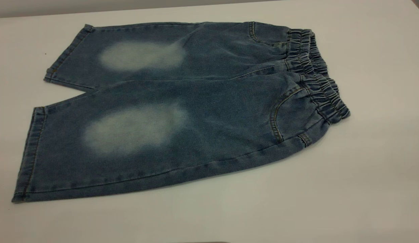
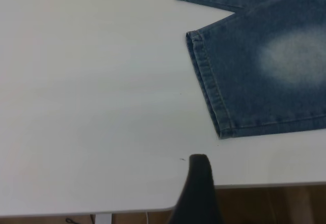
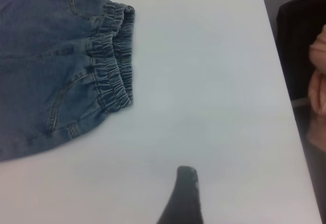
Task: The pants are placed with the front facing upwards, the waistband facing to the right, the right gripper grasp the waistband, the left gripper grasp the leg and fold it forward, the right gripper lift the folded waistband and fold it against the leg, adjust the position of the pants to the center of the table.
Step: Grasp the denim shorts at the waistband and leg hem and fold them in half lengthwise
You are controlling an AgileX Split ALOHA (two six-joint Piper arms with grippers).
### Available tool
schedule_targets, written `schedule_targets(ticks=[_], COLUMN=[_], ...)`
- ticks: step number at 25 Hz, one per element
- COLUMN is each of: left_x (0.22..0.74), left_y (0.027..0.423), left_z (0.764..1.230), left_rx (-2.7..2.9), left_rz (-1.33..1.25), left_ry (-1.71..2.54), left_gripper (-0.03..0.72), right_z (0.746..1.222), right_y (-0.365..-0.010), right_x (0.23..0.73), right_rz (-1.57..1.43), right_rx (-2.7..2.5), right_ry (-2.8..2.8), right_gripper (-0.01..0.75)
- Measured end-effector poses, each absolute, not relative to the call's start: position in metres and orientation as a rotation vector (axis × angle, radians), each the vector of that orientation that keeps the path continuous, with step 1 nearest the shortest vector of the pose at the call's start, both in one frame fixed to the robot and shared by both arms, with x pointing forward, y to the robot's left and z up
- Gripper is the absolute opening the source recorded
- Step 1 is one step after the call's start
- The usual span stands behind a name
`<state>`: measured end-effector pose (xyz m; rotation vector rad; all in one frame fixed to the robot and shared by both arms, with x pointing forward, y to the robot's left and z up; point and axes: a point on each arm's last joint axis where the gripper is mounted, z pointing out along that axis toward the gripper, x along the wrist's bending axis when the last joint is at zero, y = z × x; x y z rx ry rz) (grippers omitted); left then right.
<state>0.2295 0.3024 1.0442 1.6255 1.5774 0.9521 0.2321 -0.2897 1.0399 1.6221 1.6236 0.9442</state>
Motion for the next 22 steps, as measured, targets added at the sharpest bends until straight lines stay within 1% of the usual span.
schedule_targets(ticks=[10, 16, 19, 22], left_x=[0.229, 0.231, 0.246, 0.277], left_y=[0.302, 0.302, 0.303, 0.303], left_z=[1.044, 1.046, 1.059, 1.072], left_rx=[1.626, 1.627, 1.621, 1.630], left_rz=[0.952, 0.951, 0.947, 0.904], left_ry=[1.577, 1.578, 1.582, 1.628], left_gripper=[0.568, 0.568, 0.568, 0.568], right_z=[1.040, 1.055, 1.072, 1.089], right_y=[-0.290, -0.289, -0.289, -0.289], right_x=[0.232, 0.234, 0.247, 0.274], right_rz=[0.949, 1.067, 1.075, 1.086], right_rx=[1.627, 1.675, 1.703, 1.750], right_ry=[1.621, 1.491, 1.489, 1.504], right_gripper=[0.578, 0.578, 0.578, 0.578])
